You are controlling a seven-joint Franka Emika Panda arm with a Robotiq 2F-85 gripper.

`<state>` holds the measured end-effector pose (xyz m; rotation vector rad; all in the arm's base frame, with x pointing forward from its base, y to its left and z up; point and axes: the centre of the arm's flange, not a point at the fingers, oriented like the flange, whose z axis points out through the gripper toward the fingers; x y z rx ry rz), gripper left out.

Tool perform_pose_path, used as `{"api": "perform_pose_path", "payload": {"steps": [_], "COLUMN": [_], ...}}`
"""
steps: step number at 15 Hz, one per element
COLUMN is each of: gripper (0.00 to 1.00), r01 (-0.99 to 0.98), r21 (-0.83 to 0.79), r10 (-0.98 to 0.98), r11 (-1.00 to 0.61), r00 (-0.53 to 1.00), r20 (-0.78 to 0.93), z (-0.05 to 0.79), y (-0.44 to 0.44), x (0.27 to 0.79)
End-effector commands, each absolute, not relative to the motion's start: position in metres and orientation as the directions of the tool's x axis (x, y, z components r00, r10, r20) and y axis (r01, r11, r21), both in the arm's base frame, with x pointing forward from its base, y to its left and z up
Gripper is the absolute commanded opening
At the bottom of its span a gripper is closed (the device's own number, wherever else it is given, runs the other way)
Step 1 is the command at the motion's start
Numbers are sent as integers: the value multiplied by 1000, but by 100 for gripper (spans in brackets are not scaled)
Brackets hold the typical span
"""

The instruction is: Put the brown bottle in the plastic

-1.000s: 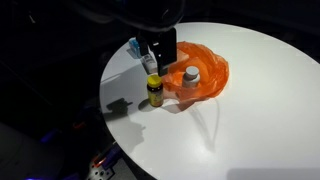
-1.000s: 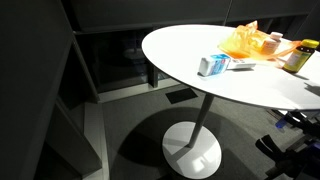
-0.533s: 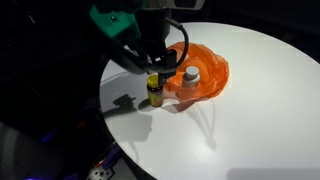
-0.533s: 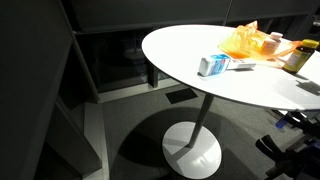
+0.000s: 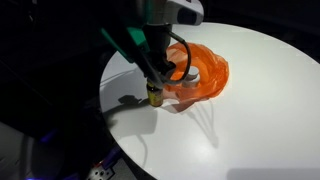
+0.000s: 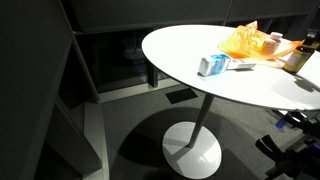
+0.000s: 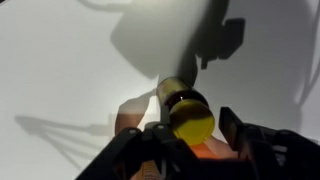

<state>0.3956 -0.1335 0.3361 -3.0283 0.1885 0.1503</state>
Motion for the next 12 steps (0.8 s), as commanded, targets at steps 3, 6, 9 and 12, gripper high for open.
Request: {"api": "perform_pose_path", "payload": {"steps": [3, 6, 9, 12], "gripper": [20, 20, 20, 20], "r01": [-117, -119, -115, -101], "r21": [-103, -115, -114, -109], "r10": [-108, -109, -108, -100], "r11": [-988, -986, -987, -989], "r00": [990, 990, 992, 995], "r20": [-91, -91, -67, -16], "z": [348, 371, 402, 427], "y": [-129, -121, -117, -119], "x": [396, 395, 401, 413]}}
